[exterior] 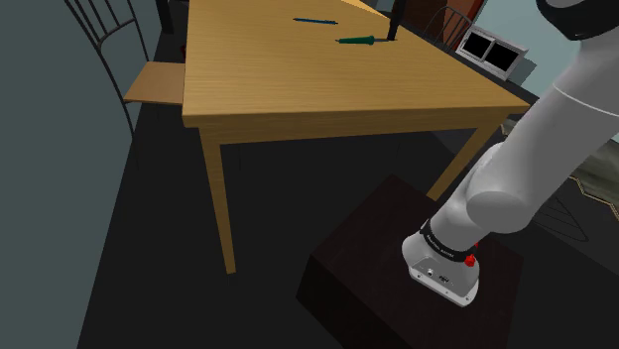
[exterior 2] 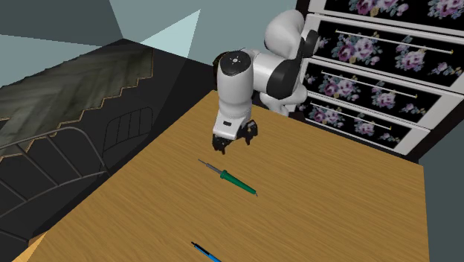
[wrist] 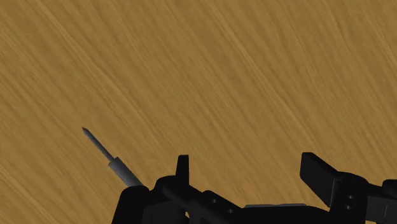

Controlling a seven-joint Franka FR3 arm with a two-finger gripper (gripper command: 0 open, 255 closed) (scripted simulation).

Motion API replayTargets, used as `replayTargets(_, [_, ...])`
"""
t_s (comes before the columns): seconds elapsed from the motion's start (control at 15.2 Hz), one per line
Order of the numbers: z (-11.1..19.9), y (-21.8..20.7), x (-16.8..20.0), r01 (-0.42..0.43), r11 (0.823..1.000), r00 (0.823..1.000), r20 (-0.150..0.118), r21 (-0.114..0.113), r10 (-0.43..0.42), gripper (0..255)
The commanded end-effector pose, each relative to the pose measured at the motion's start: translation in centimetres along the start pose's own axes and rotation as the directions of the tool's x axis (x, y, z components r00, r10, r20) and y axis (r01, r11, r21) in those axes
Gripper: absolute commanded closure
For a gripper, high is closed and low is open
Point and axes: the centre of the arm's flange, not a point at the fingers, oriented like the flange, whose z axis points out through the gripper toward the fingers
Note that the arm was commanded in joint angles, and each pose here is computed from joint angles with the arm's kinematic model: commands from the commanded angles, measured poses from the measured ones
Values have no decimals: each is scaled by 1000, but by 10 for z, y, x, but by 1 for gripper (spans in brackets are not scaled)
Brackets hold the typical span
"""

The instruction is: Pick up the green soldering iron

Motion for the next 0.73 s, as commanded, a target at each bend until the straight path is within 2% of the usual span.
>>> replayTargets(0.0, [-2, 23, 16, 59, 998, 998, 3, 7, -59, 0])
replayTargets(0.33, [-8, 75, 54, 177, 984, 984, 7, 25, -178, 0])
replayTargets(0.66, [18, 76, 56, 177, 984, 984, 7, 25, -178, 0])
